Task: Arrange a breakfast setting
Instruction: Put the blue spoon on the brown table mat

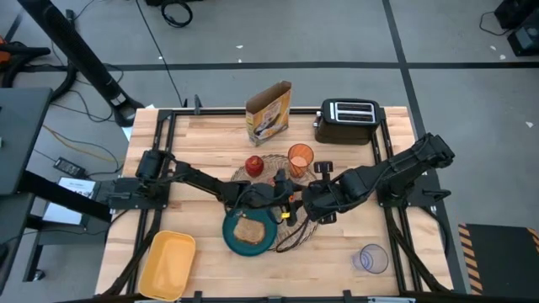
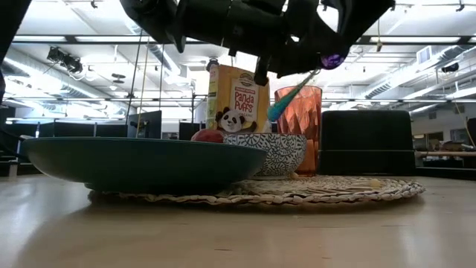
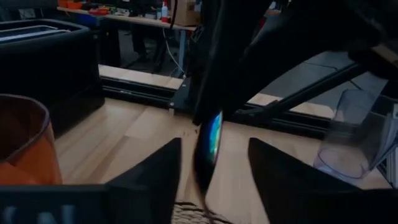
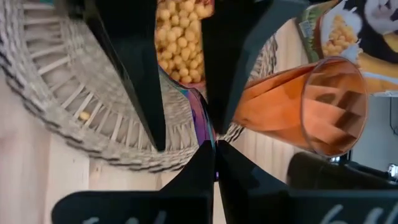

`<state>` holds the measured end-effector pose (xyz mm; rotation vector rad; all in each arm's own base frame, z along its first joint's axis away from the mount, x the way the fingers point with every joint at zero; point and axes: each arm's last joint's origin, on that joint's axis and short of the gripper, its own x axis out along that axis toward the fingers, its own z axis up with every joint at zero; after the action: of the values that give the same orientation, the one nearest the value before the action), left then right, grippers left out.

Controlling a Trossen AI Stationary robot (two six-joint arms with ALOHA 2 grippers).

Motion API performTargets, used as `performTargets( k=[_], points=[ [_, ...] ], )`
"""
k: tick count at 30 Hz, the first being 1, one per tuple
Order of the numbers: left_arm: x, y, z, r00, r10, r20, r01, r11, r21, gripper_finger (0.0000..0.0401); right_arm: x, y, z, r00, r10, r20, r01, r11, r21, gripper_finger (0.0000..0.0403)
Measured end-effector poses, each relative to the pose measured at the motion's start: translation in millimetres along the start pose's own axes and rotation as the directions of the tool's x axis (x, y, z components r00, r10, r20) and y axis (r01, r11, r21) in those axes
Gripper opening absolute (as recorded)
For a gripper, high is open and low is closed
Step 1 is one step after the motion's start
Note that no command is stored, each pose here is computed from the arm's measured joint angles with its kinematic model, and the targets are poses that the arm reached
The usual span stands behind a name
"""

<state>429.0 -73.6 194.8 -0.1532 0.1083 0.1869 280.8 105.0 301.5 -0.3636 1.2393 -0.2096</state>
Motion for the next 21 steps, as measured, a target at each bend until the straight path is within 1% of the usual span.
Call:
performTargets(
  k=[7, 10, 13, 16, 19, 21],
  points=[
    [0.1, 0.6, -0.4, 1.0, 0.008, -0.003, -0.008, 1.0, 0.002, 0.0075, 2.3, -3.9, 2.4, 1.0, 0.01, 0.006, -0.01, 1.0, 0.018, 0.0014],
    [0.1, 1.0, -0.5, 1.0, 0.016, -0.003, -0.016, 1.0, 0.013, 0.0025, 2.2, -3.9, 2.7, 1.0, 0.021, 0.007, -0.021, 0.999, 0.025, 0.002],
    [0.1, 1.1, -0.4, 1.0, 0.024, 0.002, -0.024, 1.0, 0.0, 0.002, 1.9, -3.2, 3.0, 1.0, 0.03, 0.009, -0.03, 1.0, 0.005, 0.0034],
    [-0.7, -0.8, 0.3, 0.999, 0.034, 0.013, -0.034, 0.999, -0.011, 0.002, 0.2, 0.1, 3.3, 0.999, 0.025, 0.026, -0.025, 1.0, -0.009, 0.0056],
    [-3.1, -6.1, 1.5, 0.998, 0.049, 0.035, -0.048, 0.999, -0.014, 0.002, -5.4, 2.9, -0.3, 0.999, -0.016, 0.038, 0.017, 1.0, -0.021, 0.0085],
    [-6.8, -12.2, 5.1, 0.996, 0.066, 0.067, -0.067, 0.998, 0.007, 0.002, -14.6, 2.8, -6.0, 0.996, -0.061, 0.063, 0.06, 0.998, 0.006, 0.0104]
  ],
)
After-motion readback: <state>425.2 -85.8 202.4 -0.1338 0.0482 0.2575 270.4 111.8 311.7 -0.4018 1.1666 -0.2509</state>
